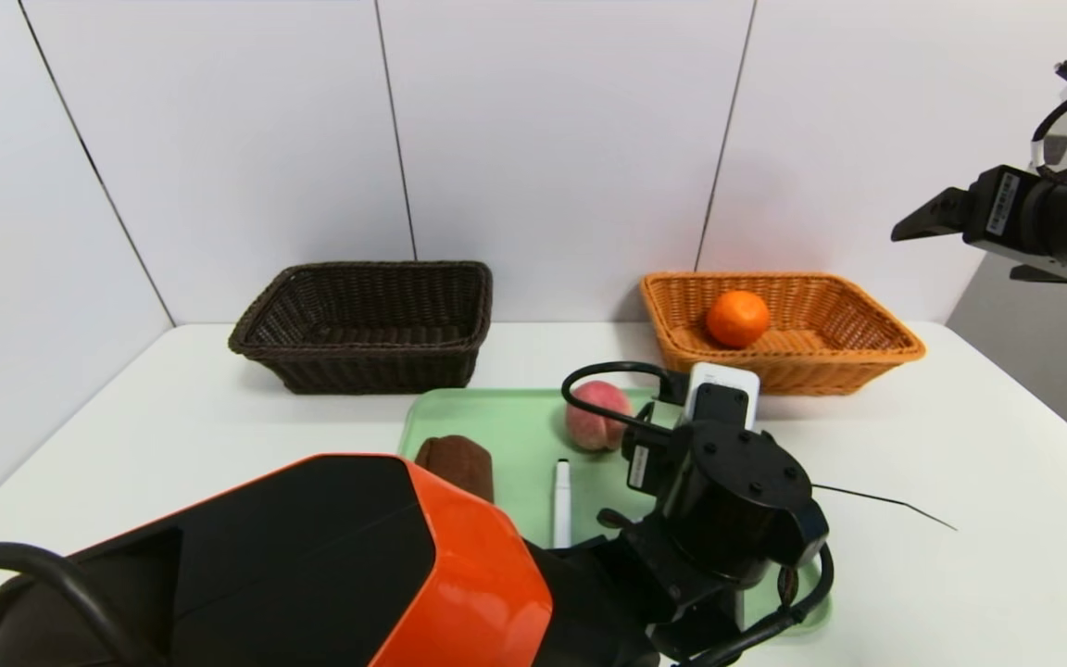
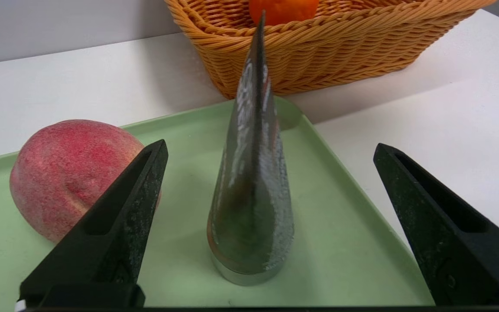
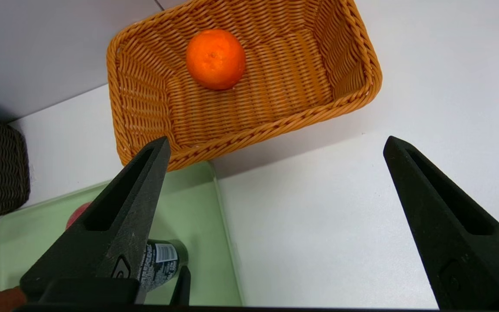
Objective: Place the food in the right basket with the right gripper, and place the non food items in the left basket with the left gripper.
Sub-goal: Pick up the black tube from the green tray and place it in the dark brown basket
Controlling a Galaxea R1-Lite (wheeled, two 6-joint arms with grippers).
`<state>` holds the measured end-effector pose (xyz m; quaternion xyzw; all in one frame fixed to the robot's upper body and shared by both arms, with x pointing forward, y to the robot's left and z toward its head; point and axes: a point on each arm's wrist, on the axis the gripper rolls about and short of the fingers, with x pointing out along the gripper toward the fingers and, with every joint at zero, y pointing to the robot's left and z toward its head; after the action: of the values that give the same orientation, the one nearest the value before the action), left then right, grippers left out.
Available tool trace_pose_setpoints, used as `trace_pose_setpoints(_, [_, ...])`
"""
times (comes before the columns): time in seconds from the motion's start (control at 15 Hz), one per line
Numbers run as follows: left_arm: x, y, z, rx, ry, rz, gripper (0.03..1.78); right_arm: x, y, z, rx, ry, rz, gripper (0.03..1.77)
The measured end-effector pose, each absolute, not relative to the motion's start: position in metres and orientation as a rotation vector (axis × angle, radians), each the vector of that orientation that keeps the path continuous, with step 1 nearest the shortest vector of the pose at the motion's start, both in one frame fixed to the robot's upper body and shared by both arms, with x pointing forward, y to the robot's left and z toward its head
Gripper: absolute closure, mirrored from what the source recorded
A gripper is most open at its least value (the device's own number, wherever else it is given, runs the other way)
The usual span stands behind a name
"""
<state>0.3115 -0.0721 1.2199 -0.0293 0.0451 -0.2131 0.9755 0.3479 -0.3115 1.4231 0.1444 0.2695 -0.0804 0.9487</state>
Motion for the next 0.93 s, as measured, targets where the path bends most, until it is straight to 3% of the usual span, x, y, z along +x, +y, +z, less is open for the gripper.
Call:
trace_pose_setpoints(0.73, [0.328,-0.073,1.203,-0.077,0.072,-0.463,0.12,0.338,-0.312,1.416,0.279,0.571,-0.162,0.11])
trace_pose_setpoints(0.93, [0.329,-0.074,1.199,-0.073,0.079,-0.465,0.6,0.337,-0.311,1.416,0.278,0.574,-0.158,0.1])
